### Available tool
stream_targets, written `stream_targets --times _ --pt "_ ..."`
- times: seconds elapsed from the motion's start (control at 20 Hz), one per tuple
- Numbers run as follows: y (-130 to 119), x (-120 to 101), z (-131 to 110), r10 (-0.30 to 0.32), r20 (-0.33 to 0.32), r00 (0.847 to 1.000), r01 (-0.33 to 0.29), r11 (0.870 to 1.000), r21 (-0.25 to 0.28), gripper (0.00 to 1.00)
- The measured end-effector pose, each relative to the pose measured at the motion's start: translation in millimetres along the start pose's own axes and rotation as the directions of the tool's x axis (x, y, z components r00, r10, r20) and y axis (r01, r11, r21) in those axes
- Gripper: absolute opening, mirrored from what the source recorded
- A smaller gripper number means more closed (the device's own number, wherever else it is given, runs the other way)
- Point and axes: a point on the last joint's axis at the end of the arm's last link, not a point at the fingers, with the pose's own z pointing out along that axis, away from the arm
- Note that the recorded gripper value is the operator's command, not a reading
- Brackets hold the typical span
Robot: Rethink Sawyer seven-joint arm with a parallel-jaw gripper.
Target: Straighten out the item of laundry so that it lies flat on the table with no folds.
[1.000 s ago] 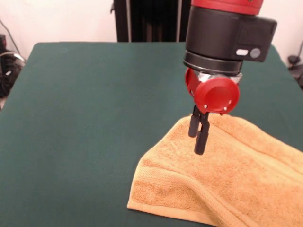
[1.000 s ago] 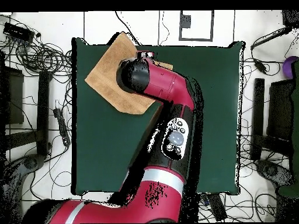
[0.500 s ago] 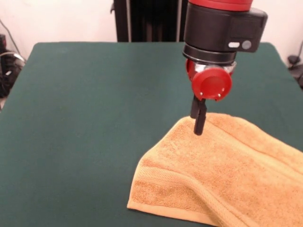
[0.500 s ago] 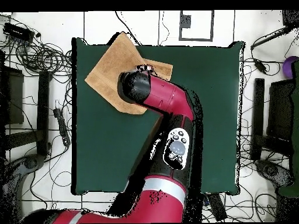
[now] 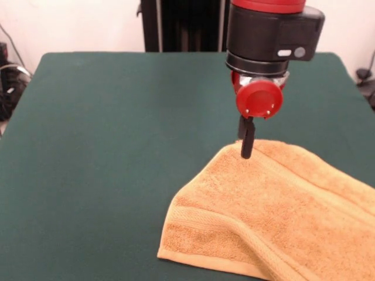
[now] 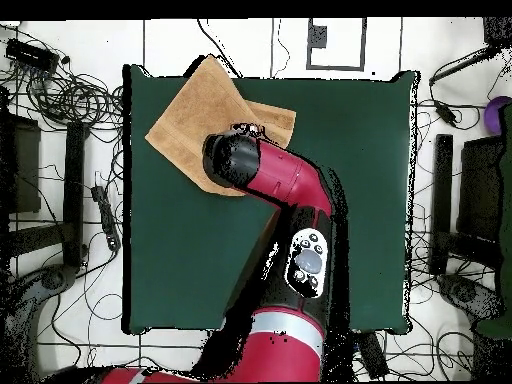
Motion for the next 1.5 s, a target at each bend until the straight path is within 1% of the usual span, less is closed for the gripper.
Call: stream_targets --times 0.2,0.3,0.45,0.55,0.75,0.85,0.9,0.95,1.05,1.1,1.15,1.3,1.45,1.5 --pt "-7 0 12 0.011 -0.012 1.0 -0.012 1.0 -0.005 1.0" --pt "-10 -1 24 0.022 -0.014 1.0 -0.022 0.999 -0.027 1.0" --pt "-11 -1 29 0.03 -0.017 0.999 -0.031 0.998 -0.047 1.0" --pt "-12 0 37 0.041 -0.021 0.999 -0.042 0.996 -0.084 1.0" --pt "-11 1 48 0.051 -0.018 0.999 -0.053 0.989 -0.138 1.0" --pt "-11 2 54 0.056 -0.02 0.998 -0.058 0.986 -0.156 1.0" --pt "-12 3 64 0.063 -0.02 0.998 -0.066 0.981 -0.18 1.0" --pt "-13 3 68 0.064 -0.017 0.998 -0.067 0.98 -0.186 1.0" --pt "-15 3 73 0.064 -0.012 0.998 -0.065 0.98 -0.19 1.0" --pt "-20 6 79 0.06 -0.005 0.998 -0.06 0.98 -0.19 1.0" --pt "-28 11 86 0.05 0.0 0.999 -0.05 0.983 -0.177 1.0" --pt "-37 22 90 0.032 0.007 0.999 -0.031 0.987 -0.159 1.0" --pt "-50 40 91 0.001 0.005 1.0 -0.001 0.992 -0.126 1.0" --pt "-57 48 90 -0.012 -0.001 1.0 0.012 0.994 -0.104 1.0"
